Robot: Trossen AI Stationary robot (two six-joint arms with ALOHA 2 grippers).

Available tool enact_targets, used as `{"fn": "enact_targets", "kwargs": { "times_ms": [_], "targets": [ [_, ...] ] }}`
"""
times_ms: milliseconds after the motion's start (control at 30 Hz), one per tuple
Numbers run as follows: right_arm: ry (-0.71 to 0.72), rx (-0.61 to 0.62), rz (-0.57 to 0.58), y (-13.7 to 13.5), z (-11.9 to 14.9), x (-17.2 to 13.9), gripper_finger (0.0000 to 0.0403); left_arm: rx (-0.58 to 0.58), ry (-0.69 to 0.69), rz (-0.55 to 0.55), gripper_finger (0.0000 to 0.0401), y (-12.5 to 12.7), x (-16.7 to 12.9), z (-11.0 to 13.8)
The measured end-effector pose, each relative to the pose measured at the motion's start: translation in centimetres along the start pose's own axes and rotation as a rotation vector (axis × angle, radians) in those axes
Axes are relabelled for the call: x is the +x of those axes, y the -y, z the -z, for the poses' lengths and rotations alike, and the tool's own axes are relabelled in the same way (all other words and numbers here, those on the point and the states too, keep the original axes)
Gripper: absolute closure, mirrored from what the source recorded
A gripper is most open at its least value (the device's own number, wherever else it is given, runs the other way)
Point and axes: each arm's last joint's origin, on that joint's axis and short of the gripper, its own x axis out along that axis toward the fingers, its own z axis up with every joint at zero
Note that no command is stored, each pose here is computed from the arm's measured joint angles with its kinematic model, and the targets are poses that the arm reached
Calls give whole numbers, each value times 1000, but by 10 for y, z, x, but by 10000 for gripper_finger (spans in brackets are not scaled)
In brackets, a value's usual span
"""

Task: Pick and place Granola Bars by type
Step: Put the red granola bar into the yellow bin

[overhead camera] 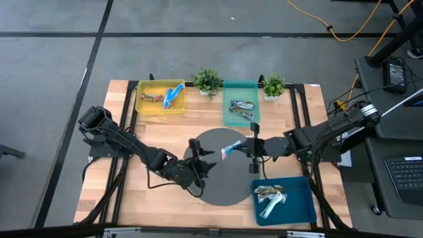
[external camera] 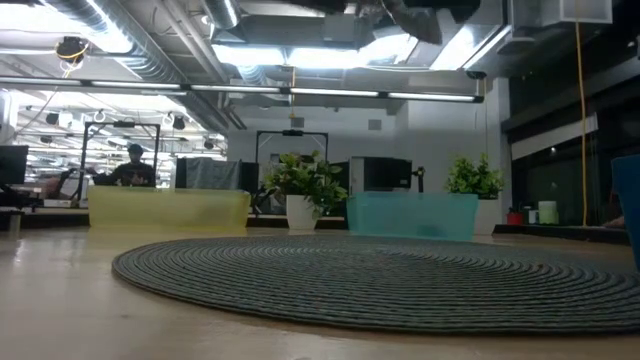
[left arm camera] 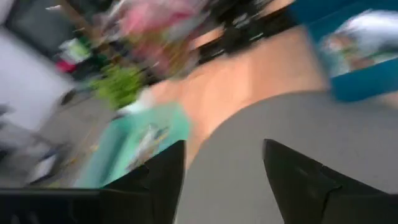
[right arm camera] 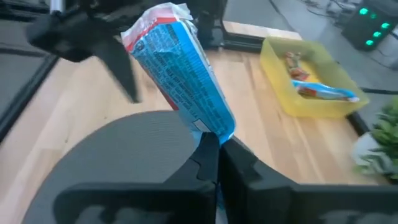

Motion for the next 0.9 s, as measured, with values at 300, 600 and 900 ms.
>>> {"fn": "enact_targets", "kwargs": {
  "times_ms": [300,600,900],
  "targets": [
    [60,37,-80,-1,23,8,391,5,91,144,156,7,-4,-9],
    [102,33,-140,-3,20,9,396,-80,93,49,159,4,-4,-11],
    [101,3,-166,-7,21,15,398,-66,92,13,161,3,-5,-11]
  ]
}}
